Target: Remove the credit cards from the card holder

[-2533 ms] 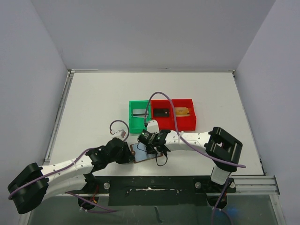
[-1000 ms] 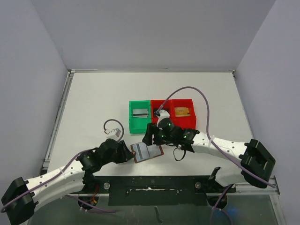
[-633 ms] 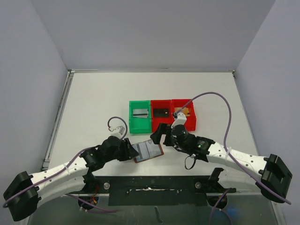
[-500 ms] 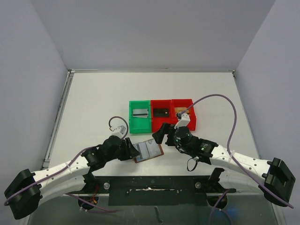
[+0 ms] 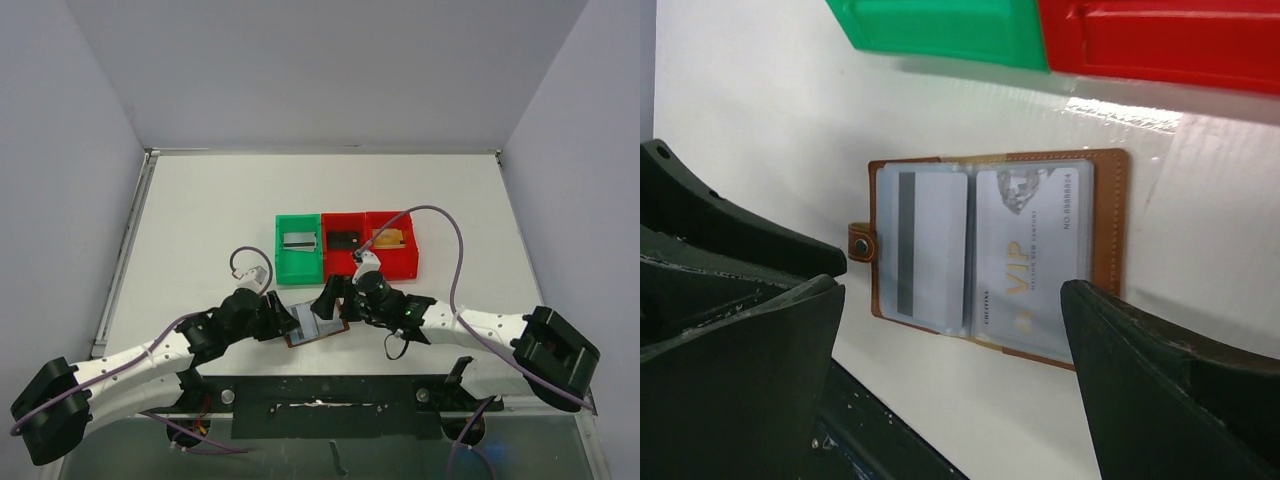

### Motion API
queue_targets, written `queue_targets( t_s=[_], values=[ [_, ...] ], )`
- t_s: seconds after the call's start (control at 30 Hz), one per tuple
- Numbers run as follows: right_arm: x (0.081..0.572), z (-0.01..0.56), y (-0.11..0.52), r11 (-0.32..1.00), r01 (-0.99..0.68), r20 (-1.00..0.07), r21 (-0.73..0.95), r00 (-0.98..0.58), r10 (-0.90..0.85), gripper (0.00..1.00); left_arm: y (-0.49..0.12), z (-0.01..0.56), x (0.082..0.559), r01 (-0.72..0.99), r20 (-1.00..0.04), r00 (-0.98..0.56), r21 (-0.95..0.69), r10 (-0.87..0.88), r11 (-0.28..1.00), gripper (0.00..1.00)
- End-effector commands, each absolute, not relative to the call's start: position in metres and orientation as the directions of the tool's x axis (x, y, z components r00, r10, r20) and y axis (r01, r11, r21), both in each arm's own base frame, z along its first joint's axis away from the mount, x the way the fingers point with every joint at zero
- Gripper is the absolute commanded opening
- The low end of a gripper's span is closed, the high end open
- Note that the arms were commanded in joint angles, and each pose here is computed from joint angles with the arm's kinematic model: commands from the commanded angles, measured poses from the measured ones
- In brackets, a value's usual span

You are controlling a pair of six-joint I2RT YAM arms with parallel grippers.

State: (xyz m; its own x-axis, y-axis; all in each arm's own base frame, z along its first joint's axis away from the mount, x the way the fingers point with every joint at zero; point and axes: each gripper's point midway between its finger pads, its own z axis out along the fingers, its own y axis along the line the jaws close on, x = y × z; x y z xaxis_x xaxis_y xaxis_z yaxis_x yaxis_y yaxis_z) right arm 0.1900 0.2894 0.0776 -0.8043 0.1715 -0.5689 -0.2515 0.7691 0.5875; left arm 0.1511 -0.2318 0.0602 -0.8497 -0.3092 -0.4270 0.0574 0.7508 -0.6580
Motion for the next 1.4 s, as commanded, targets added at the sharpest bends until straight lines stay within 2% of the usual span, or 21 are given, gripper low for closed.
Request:
queue_targets(
  t_s=[0.0, 0.17, 0.37, 0.5, 0.8, 1.2, 1.37],
  values=[
    [0.195, 0.115, 0.332, 0.641, -0.346, -0.566, 0.686, -0.806, 0.171, 0.90, -0.239, 0.087, 0.167, 0.062, -0.454, -0.805, -0.704, -0.382, 0.707, 0.42],
    [0.191, 0.094, 0.344, 0.652, -0.325, -0.508, 0.685, -0.855, 0.107, 0.75, -0.240, 0.088, 0.167, 0.057, -0.446, -0.805, -0.714, -0.391, 0.698, 0.42],
    [0.188, 0.076, 0.347, 0.671, -0.296, -0.464, 0.680, -0.882, 0.083, 0.64, -0.243, 0.086, 0.164, 0.062, -0.435, -0.821, -0.714, -0.371, 0.698, 0.42],
    [0.184, 0.063, 0.348, 0.684, -0.292, -0.440, 0.668, -0.897, 0.047, 0.50, -0.249, 0.084, 0.159, 0.101, -0.435, -0.842, -0.710, -0.320, 0.697, 0.42],
    [0.180, 0.047, 0.344, 0.698, -0.251, -0.402, 0.671, -0.914, 0.059, 0.45, -0.254, 0.073, 0.156, 0.102, -0.418, -0.864, -0.693, -0.282, 0.714, 0.39],
    [0.174, 0.053, 0.349, 0.653, -0.248, -0.382, 0.716, -0.921, 0.069, 0.25, -0.234, 0.040, 0.156, 0.051, -0.419, -0.876, -0.570, -0.237, 0.820, 0.30],
    [0.175, 0.056, 0.349, 0.651, -0.231, -0.377, 0.723, -0.922, 0.091, 0.24, -0.230, 0.030, 0.156, 0.042, -0.416, -0.882, -0.538, -0.221, 0.842, 0.27]
  ],
)
